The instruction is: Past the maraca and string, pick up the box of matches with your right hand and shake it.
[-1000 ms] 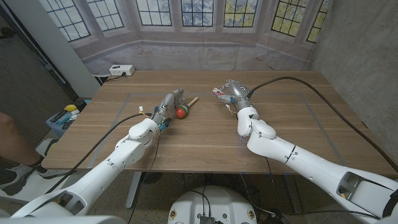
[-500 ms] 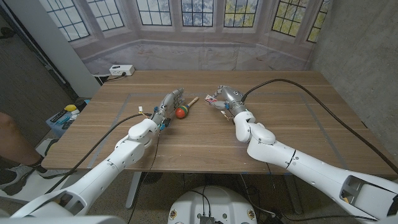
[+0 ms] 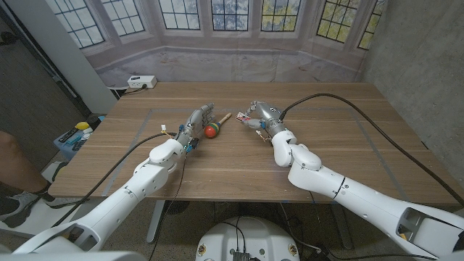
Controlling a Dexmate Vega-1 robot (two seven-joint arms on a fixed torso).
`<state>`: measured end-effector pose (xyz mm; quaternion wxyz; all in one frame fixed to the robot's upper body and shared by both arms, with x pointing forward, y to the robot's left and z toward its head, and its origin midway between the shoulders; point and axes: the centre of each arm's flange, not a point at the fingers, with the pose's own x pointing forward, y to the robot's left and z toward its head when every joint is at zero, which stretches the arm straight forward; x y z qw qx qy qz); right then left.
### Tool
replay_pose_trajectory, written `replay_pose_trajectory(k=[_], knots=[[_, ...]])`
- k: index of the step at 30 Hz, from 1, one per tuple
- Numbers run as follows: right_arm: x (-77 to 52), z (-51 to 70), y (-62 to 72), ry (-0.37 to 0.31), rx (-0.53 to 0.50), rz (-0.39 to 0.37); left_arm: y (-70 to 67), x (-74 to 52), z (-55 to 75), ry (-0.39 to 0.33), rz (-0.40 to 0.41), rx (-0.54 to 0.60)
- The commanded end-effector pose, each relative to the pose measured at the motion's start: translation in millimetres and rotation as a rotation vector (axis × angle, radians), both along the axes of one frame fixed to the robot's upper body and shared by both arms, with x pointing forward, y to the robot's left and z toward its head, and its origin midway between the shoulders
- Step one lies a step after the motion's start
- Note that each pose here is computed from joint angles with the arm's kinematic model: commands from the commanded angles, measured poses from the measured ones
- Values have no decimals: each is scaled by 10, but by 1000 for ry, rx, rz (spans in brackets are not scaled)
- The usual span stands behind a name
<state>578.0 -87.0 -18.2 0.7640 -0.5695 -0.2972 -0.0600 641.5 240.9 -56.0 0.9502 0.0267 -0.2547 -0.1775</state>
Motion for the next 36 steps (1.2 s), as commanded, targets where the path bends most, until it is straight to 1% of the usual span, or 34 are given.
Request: replay_pose_trajectory(k=[1, 9, 13, 19, 22, 30, 36], knots=[[75, 146, -76, -34, 51, -20, -13, -4, -3, 0, -1, 2], [156, 303, -190, -75, 115, -54, -11, -18, 4, -2, 2, 1], [197, 349, -240, -83, 164, -61, -10, -25, 7, -4, 3, 0], [219, 421, -302, -105, 200, -78, -20, -33, 12, -6, 2, 1], [239, 470, -366, -114, 230, -95, -31, -42, 21, -9, 0, 4], [284, 530, -473, -121, 279, -131, -41, -71, 26, -15, 1, 6], [315, 578, -546, -133, 336, -148, -56, -90, 23, -19, -2, 7]])
